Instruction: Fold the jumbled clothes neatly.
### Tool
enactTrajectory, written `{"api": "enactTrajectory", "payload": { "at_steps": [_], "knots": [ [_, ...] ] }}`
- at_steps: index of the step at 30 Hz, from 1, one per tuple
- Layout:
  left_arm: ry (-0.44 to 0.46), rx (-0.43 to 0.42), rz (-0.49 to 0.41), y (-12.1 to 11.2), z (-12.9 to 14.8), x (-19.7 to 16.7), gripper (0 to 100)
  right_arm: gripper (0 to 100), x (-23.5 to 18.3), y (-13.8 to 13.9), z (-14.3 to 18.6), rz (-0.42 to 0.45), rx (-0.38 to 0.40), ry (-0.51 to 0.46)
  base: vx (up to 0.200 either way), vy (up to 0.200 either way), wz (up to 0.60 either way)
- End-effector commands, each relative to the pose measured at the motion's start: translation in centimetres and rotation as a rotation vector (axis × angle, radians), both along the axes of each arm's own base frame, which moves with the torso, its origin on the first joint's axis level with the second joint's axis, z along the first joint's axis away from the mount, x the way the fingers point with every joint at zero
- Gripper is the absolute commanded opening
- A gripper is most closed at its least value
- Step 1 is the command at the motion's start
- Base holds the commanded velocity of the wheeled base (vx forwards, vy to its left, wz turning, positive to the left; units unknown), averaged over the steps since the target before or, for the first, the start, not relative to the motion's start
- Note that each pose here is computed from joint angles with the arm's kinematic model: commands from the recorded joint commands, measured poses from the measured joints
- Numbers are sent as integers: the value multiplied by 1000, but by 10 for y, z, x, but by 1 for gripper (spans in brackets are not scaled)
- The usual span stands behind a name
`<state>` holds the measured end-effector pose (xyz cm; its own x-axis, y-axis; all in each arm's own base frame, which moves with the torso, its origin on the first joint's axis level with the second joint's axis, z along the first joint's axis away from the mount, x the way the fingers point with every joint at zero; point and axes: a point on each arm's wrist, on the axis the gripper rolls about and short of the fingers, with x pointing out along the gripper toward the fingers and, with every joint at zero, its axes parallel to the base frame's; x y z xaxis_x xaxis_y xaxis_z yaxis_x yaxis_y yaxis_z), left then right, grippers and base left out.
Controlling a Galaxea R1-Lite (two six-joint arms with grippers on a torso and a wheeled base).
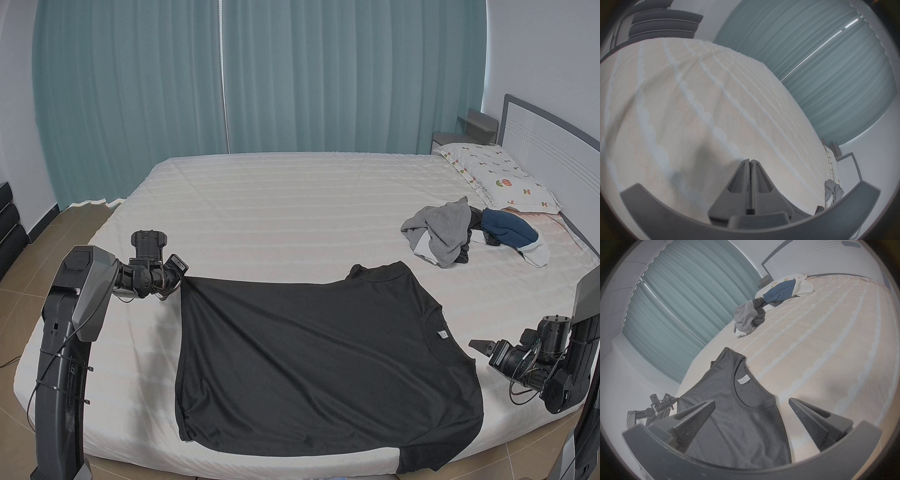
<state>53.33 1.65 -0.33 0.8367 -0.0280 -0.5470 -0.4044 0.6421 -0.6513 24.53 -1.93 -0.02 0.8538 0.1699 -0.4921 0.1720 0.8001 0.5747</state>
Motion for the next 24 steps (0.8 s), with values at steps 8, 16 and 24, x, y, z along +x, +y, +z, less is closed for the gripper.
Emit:
{"api": "enactTrajectory", "payload": {
  "at_steps": [8, 16, 24],
  "knots": [
    [6, -9, 7, 1, -1, -2, 100, 100, 1, 1, 0, 4, -1, -8, 0, 0, 0],
    [-15, -132, 90, 14, 32, -16, 100, 100, 1, 1, -1, 4, 0, -2, 0, 0, 0],
    [52, -257, -10, 19, 66, -80, 100, 100, -1, 3, -3, 8, 14, 10, 0, 0, 0]
  ]
}}
